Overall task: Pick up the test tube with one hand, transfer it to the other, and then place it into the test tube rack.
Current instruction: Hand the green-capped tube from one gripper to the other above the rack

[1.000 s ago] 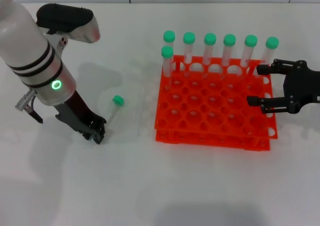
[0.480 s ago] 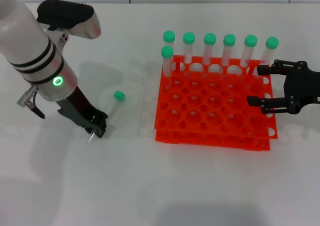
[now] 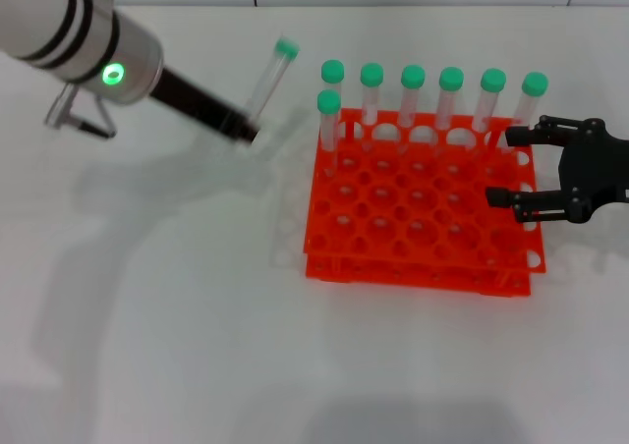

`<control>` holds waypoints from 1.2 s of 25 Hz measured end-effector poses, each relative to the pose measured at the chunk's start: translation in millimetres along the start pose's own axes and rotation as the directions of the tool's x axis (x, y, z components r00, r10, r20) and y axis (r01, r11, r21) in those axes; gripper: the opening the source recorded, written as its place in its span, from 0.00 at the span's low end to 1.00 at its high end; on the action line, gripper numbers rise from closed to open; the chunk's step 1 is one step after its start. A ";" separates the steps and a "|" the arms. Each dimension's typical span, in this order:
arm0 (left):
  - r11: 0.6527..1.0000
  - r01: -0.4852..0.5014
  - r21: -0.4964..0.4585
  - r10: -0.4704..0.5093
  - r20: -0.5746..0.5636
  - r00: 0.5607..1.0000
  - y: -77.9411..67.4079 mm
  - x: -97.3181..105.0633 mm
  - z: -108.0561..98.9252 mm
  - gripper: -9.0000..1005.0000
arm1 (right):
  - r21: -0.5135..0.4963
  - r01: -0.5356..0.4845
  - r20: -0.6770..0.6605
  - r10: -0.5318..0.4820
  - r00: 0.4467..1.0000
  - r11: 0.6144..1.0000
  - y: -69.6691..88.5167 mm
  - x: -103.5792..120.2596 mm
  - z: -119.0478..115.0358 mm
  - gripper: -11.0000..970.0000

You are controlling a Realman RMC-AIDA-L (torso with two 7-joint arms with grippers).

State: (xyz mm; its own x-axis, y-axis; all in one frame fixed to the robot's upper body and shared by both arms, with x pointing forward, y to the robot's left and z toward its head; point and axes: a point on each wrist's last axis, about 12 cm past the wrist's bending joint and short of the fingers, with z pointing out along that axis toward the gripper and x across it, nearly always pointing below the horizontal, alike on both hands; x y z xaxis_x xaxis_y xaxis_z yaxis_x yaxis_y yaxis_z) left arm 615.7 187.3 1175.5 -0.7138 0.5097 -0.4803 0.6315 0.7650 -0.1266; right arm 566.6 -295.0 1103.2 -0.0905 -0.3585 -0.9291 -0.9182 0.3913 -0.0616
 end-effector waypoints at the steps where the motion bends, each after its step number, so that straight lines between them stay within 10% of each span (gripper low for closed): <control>1: 1.000 -0.030 0.005 0.030 0.058 0.998 -0.6 -3.4 -3.3 0.20 | 0.000 -0.001 0.002 0.001 1.000 1.000 0.1 -0.1 0.3 0.87; 15: 0.913 -0.403 0.063 0.310 0.535 0.786 0.4 -11.5 -7.7 0.20 | -0.009 -0.022 0.039 0.022 0.999 1.000 6.9 -0.4 5.7 0.87; 30: 0.739 -0.629 0.241 0.407 0.584 0.702 -5.8 4.0 35.4 0.20 | -0.011 -0.029 0.104 0.030 0.994 1.000 5.6 -6.3 -7.1 0.87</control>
State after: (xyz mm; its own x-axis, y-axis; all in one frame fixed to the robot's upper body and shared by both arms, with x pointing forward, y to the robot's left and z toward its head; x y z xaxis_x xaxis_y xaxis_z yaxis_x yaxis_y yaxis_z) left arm 619.9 171.0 1143.6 -0.0669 0.4390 -0.8960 0.9888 0.1494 -0.0007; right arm 559.3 -296.5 1111.3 -0.0776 -0.2562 -0.9635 -0.9192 0.3926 -0.0304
